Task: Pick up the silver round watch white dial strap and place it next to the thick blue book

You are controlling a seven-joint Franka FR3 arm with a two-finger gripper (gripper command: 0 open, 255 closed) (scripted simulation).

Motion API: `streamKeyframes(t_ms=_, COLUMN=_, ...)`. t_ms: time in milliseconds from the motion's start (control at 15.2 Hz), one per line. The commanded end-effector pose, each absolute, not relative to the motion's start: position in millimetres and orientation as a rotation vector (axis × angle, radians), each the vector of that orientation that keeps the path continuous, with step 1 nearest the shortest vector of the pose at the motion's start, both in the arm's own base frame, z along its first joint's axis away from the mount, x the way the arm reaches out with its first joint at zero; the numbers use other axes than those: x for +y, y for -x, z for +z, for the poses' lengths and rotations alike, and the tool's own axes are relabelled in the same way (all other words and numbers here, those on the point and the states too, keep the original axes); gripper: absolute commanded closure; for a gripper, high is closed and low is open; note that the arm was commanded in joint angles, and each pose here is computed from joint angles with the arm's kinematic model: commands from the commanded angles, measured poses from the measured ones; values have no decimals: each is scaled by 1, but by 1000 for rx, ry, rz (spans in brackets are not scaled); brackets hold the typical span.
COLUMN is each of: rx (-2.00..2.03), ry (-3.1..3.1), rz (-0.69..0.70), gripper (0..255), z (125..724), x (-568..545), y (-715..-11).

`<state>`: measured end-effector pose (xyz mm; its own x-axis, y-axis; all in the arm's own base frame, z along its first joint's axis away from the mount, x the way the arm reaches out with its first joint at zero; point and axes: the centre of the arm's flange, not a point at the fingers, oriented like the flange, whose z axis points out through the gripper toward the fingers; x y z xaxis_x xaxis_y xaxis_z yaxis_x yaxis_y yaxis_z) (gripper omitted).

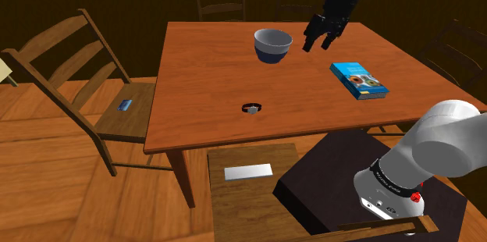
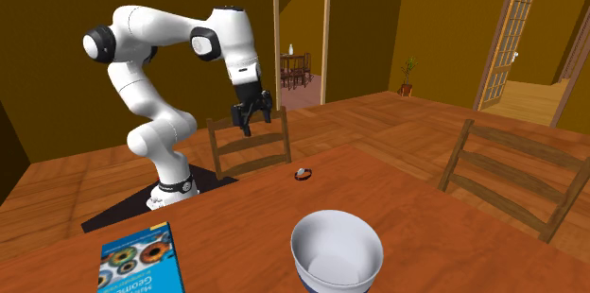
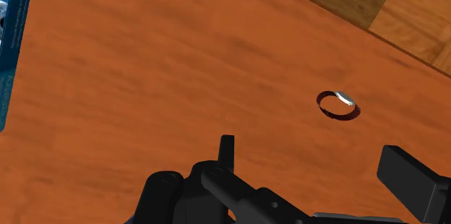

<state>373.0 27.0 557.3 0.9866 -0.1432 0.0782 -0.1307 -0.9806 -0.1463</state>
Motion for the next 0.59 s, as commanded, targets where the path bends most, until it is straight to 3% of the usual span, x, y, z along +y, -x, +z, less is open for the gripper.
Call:
streamKeyframes(t_ms=0, rx=227, ry=2978, rz=-108, gripper=0, z=539, x=42, y=-385)
streamKeyframes(t_ms=528, rx=297, ry=2926, rz=-7, gripper=0, z=468, x=101, y=-436)
